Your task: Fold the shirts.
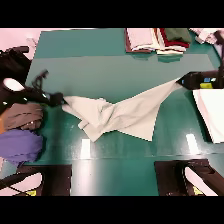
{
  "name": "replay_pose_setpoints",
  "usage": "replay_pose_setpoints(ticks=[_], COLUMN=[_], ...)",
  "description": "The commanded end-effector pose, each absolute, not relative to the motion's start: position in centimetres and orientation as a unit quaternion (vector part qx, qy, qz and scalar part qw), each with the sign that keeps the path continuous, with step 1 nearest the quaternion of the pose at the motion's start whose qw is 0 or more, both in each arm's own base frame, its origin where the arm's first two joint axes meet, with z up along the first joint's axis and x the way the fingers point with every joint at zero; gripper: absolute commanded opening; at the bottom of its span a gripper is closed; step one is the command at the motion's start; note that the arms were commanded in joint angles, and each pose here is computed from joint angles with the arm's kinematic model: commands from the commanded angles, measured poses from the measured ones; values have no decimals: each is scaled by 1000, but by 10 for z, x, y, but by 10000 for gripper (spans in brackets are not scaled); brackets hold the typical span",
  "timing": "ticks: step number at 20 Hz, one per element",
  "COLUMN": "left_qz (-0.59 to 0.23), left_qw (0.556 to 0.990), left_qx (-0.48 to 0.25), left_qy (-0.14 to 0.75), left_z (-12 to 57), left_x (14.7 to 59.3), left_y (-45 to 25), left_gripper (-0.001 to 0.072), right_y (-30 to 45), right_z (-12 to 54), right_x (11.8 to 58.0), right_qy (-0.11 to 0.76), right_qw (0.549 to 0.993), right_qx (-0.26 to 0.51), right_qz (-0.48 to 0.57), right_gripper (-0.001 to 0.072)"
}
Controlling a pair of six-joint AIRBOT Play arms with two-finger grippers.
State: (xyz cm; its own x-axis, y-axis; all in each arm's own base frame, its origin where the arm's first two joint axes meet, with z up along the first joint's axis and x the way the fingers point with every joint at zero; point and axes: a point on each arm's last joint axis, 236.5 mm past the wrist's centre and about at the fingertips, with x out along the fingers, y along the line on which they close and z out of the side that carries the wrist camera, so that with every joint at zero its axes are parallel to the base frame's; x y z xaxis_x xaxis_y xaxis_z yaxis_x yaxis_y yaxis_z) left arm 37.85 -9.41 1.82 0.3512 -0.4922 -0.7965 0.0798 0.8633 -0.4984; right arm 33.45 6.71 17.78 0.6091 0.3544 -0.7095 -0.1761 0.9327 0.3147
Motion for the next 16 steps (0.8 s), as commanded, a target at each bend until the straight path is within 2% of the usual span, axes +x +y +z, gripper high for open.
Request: replay_pose_setpoints(ticks=[1,4,8,12,14,16], left_qz=[-185,-183,-185,-179,-170,-148], left_qw=[895,961,982,978,977,983], left_qx=[-151,-93,-21,1,12,4], left_qy=[376,187,-3,-108,-125,-104], left_z=[171,339,488,552,563,554], left_x=[408,371,266,189,178,193], left_y=[-75,-66,-79,-87,-85,-73], left_gripper=[29,29,29,28,27,27], right_y=[66,67,55,34,25,20], right_z=[251,349,447,488,489,476], right_x=[342,332,290,252,245,249], right_qy=[337,229,120,81,84,108], right_qw=[925,959,984,993,995,993], right_qx=[86,57,2,-22,-20,-15], right_qz=[154,159,130,79,58,48], right_gripper=[15,15,15,14,14,14])
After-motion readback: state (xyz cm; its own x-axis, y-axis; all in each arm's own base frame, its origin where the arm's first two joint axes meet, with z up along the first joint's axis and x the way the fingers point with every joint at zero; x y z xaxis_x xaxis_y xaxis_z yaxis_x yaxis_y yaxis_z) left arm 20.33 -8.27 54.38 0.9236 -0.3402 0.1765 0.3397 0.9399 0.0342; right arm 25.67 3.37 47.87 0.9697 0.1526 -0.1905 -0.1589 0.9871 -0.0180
